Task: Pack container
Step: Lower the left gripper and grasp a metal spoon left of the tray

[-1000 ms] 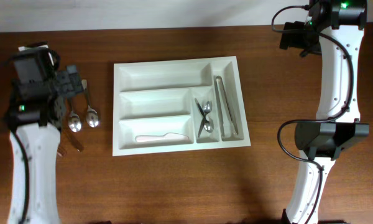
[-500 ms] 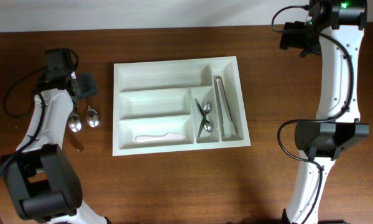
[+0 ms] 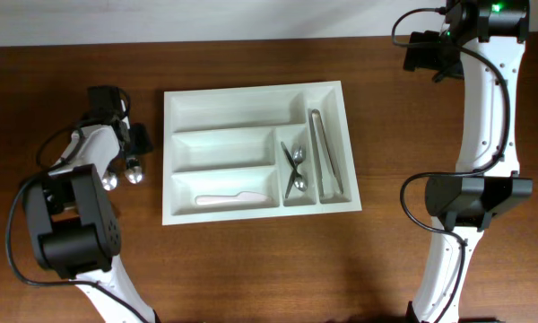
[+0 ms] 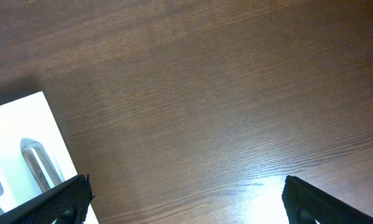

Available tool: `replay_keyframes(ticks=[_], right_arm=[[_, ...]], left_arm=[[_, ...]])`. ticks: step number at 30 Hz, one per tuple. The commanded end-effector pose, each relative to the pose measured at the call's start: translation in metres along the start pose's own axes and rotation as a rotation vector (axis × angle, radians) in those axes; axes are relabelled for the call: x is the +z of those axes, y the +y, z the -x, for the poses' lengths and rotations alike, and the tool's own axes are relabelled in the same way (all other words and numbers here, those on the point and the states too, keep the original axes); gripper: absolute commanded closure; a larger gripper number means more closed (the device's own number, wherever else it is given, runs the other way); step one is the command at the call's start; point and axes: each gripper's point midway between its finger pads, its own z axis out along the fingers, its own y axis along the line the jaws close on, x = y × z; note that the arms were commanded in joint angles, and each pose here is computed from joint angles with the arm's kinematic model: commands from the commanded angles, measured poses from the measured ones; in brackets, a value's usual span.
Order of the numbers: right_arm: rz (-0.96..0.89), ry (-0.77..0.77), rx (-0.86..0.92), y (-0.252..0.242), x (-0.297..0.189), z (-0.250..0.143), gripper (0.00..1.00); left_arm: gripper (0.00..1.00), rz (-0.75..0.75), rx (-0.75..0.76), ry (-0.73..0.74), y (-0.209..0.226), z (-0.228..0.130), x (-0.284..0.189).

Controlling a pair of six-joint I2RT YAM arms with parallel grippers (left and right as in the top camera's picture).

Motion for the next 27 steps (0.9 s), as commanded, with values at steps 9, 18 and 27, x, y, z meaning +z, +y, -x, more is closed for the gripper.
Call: replay_keyframes(ticks=[9, 18, 27], right_arm=[[-0.003, -0.052, 0.022, -0.005, -0.020, 0.006, 0.01], [-0.004, -0.052, 0.022, -0.005, -0.020, 0.006, 0.01], [-0.003, -0.052, 0.022, -0.005, -0.020, 0.006, 0.01]], left_arm=[[0.62, -0.010, -0.004, 0.035, -0.003, -0.008, 0.016], [0.89, -0.004, -0.004, 0.020, -0.002, -0.001, 0.013], [0.98, -0.007, -0.007, -0.012, -0.003, 0.026, -0.008]])
